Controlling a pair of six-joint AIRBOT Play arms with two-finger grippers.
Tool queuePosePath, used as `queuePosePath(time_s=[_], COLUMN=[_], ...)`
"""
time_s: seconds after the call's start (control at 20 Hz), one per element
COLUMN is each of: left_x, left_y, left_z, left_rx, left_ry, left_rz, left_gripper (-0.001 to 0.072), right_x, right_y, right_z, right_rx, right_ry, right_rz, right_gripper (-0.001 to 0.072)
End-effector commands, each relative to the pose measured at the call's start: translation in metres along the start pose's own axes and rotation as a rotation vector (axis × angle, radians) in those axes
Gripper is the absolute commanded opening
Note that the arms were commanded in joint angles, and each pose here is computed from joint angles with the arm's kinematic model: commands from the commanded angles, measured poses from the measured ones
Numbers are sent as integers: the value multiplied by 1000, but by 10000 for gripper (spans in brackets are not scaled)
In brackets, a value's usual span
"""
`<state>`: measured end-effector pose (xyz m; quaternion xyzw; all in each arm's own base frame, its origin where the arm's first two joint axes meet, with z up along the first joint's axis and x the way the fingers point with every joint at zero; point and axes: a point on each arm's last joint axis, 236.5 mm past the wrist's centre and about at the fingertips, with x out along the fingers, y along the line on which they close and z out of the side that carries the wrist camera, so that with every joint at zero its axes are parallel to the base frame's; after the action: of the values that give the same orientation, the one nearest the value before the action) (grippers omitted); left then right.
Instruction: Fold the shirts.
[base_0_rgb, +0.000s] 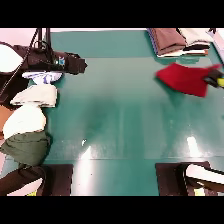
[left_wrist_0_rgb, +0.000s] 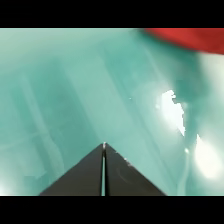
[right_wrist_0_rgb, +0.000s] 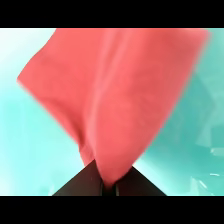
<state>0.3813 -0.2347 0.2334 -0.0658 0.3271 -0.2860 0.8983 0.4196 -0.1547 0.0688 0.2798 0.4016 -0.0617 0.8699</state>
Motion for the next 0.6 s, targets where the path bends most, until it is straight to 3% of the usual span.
queuePosePath(time_s=[0.0,0.2,0.4,0.45,0.5,0.55], left_x=[0,0,0,0,0,0], left_y=[-1,-1,-1,-1,-1,-1], left_z=[4,6,5,5,5,2], left_rx=[-21,-39,-38,-38,-36,-35], left_ry=[-19,-24,-24,-24,-20,-8], left_rz=[-3,-3,-3,-3,-2,-2], left_gripper=[24,24,24,25,25,25], right_x=[-49,-57,-55,-55,-58,-65], right_y=[-103,-149,-158,-158,-161,-167], right_z=[-3,-35,-66,-70,-73,-73], right_rx=[201,322,247,237,225,205], right_ry=[-94,-65,67,86,103,120], right_rz=[-147,-201,-278,-284,-301,-333], right_gripper=[12,12,21,145,388,547])
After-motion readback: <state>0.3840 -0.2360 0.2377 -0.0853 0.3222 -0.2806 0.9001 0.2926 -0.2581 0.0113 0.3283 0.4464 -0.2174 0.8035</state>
